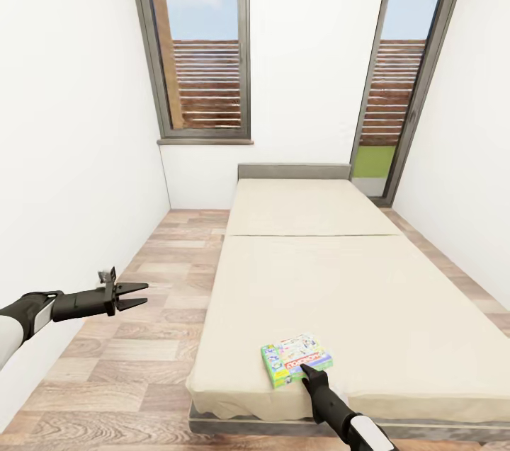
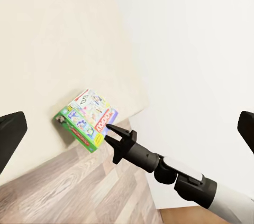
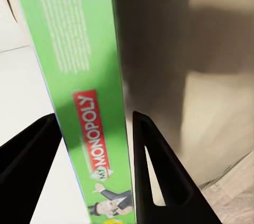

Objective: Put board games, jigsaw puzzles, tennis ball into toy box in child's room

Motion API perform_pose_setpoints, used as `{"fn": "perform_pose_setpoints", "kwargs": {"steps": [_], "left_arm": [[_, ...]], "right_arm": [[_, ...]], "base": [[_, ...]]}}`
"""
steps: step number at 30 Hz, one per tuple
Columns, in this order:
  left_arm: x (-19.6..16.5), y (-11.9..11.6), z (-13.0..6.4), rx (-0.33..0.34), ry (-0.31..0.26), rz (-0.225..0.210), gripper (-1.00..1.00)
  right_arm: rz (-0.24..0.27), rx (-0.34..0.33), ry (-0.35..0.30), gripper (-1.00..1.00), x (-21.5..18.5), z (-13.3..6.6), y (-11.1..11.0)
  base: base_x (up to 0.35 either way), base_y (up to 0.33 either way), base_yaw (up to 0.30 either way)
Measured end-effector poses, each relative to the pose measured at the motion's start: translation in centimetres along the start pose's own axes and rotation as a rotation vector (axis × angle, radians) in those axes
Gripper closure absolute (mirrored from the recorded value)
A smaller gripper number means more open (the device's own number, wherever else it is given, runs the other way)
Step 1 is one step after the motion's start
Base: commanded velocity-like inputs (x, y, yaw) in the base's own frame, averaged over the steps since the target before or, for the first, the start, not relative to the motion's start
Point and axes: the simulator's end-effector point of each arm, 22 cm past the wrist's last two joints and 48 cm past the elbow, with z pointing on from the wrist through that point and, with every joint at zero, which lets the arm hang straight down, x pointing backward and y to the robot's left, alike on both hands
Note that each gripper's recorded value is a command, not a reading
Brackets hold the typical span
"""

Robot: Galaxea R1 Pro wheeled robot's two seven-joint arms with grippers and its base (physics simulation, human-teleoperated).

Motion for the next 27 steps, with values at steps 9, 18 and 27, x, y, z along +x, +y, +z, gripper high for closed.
{"fn": "perform_pose_setpoints", "kwargs": {"steps": [9,18,27], "left_arm": [[-0.6,-1.0,-0.1,0.001,0.000,-0.001,-1.00],[-1.3,-2.4,-0.4,-0.001,0.004,0.000,-1.00],[-2.1,-3.9,-0.6,-0.002,0.007,0.001,-1.00]], "right_arm": [[-0.004,0.001,0.003,1.00,0.2,-0.5,1.0],[-0.084,-0.077,0.002,1.00,-0.7,-1.1,6.6],[-0.163,-0.176,0.021,1.00,-0.1,-1.9,12.0]], "base": [[0.000,0.000,0.000],[0.000,0.000,0.000],[0.000,0.000,0.000]]}}
